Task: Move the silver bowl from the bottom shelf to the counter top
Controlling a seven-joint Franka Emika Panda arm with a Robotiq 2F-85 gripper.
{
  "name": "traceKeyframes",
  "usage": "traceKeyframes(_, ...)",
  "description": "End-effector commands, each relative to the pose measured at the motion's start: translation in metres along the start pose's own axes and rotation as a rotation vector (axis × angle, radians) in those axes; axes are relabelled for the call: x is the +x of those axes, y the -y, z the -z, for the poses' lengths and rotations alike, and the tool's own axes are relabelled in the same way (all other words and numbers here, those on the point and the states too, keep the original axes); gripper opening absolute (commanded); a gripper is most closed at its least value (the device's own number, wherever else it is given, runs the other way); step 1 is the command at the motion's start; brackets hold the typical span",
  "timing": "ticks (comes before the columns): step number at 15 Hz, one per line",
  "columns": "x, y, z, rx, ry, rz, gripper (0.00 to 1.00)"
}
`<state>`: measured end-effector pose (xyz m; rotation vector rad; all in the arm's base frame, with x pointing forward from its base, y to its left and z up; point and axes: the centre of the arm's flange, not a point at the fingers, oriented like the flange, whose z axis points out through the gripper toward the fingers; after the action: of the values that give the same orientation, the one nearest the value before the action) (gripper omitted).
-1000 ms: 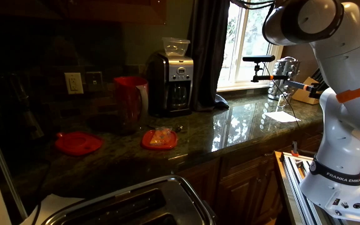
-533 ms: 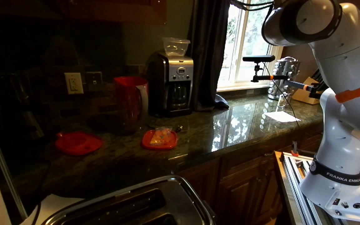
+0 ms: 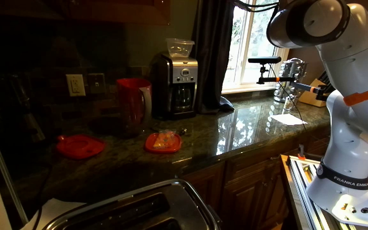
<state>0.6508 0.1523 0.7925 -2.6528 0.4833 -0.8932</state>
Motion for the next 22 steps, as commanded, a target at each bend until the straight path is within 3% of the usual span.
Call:
traceKeyframes(1,0.015,0.023,-0.004,0.018,0.038,-0.195,1.00)
traceKeyframes(4,0.017,0.022,-0.006,0.045,0.056,-0.340,1.00)
traceKeyframes(6,0.017,0.024,-0.008,0.039,0.016,-0.441,1.00)
traceKeyframes(7,-0.004,0.005,-0.007,0.026,0.034,-0.343,1.00)
traceKeyframes(9,-0.004,0.005,-0.007,0.027,0.032,-0.397,1.00)
traceKeyframes(10,-0.006,0.008,-0.013,0.129,0.080,-0.463,1.00)
traceKeyframes(19,0.016,0.054,-0.039,0.594,0.026,-0.600,1.00)
traceKeyframes(20,0.017,0.059,-0.044,0.623,0.017,-0.619,1.00)
traceKeyframes(22,0.015,0.060,-0.056,0.597,0.018,-0.654,1.00)
